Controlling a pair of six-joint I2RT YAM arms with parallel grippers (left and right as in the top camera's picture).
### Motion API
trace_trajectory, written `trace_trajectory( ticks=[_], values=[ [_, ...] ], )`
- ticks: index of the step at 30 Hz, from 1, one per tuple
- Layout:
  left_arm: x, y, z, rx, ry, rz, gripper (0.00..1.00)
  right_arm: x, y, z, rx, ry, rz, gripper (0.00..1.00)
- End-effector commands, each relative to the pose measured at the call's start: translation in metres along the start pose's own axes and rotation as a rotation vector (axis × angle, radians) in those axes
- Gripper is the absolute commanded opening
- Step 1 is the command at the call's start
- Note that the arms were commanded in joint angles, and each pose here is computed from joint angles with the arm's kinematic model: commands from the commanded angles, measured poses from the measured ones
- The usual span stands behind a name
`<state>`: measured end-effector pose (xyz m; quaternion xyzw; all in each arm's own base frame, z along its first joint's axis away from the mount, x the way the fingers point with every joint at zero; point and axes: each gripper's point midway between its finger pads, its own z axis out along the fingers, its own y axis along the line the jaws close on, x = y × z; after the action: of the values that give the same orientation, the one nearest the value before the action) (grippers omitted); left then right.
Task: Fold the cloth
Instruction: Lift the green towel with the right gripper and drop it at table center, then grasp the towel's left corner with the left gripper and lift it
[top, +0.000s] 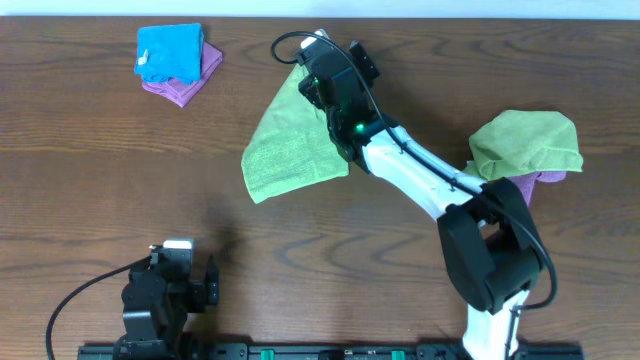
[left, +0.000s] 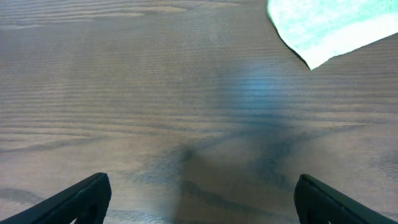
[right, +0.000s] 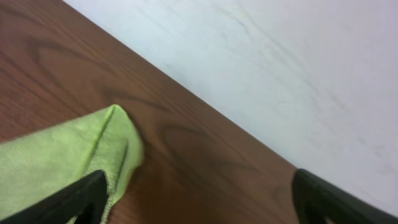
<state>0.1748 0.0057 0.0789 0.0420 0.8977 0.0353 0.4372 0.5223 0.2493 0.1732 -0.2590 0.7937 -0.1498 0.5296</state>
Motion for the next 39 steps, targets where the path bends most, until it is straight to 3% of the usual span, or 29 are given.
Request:
trace_trajectory(
  ticks=[1,6,9,14,19,26,34,39],
  values=[
    [0.002,0.000,0.000,-0.003,0.004,0.016,0.95,-0.019,-0.017,-0.025,0.091,0.000,0.004,0.98],
    [0.002,0.000,0.000,-0.003,0.004,0.016,0.95,0.001,-0.013,-0.055,-0.029,0.122,0.152,0.99],
    [0.002,0.000,0.000,-0.003,0.004,0.017,0.95,0.020,-0.009,-0.073,-0.249,0.232,0.345,0.99],
    [0.002,0.000,0.000,-0.003,0.004,0.016,0.95,0.050,-0.002,-0.079,-0.544,0.373,0.561,0.99],
    [0.002,0.000,0.000,-0.003,0.004,0.016,0.95,0.067,-0.012,-0.076,-0.672,0.428,0.695,0.99],
    [0.002,-0.005,0.000,0.027,0.002,0.012,0.95,0.067,-0.006,-0.085,-0.862,0.411,0.720,0.99],
    [-0.067,-0.038,-0.020,0.258,-0.246,-0.142,0.95,0.082,0.000,-0.096,-0.887,0.477,0.690,0.99],
    [-0.085,-0.046,-0.027,0.330,-0.156,-0.197,0.95,0.086,-0.002,-0.095,-0.864,0.494,0.686,0.99]
  ],
)
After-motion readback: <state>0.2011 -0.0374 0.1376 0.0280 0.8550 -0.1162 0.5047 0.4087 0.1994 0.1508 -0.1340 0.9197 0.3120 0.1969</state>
